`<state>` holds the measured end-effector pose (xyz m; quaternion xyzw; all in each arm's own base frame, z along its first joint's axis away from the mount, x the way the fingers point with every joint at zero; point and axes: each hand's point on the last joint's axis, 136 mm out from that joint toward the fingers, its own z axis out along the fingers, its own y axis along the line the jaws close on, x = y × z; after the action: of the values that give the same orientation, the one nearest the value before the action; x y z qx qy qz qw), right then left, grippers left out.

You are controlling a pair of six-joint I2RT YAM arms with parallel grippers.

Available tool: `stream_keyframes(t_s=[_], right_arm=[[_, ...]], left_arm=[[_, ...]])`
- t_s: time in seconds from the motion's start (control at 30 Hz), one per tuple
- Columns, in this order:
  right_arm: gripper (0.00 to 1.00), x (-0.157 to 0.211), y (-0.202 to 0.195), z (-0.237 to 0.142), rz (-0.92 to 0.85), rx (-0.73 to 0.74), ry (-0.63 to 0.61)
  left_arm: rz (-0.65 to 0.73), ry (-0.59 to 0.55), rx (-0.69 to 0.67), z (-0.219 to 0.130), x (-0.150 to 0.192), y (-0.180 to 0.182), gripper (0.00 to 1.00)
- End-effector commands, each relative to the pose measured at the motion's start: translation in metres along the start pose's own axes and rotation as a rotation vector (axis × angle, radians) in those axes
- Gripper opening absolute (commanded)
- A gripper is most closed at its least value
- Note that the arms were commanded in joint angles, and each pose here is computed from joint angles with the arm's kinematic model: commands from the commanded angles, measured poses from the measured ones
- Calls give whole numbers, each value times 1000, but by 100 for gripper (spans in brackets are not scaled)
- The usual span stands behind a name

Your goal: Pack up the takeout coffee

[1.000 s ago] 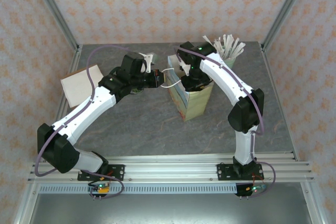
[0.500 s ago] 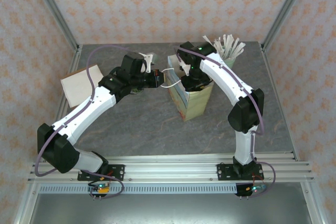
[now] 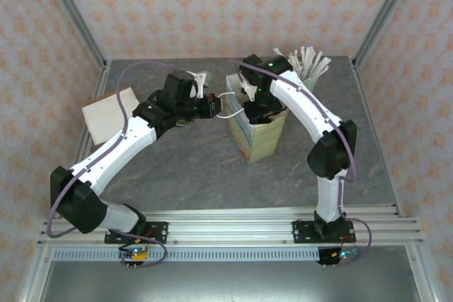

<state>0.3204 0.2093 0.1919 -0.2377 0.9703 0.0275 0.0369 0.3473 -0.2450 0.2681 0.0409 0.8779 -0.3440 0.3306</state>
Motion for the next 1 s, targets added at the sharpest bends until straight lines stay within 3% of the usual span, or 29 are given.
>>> stream_keyframes(t_s=[0.0, 0.97], right_arm=[[45, 6, 0, -20, -10, -14, -26], [44, 8, 1, -14, -10, -21, -1]], left_arm=[[17, -4, -1, -3, 2, -2, 0], [16, -3, -1, -4, 2, -1, 0]])
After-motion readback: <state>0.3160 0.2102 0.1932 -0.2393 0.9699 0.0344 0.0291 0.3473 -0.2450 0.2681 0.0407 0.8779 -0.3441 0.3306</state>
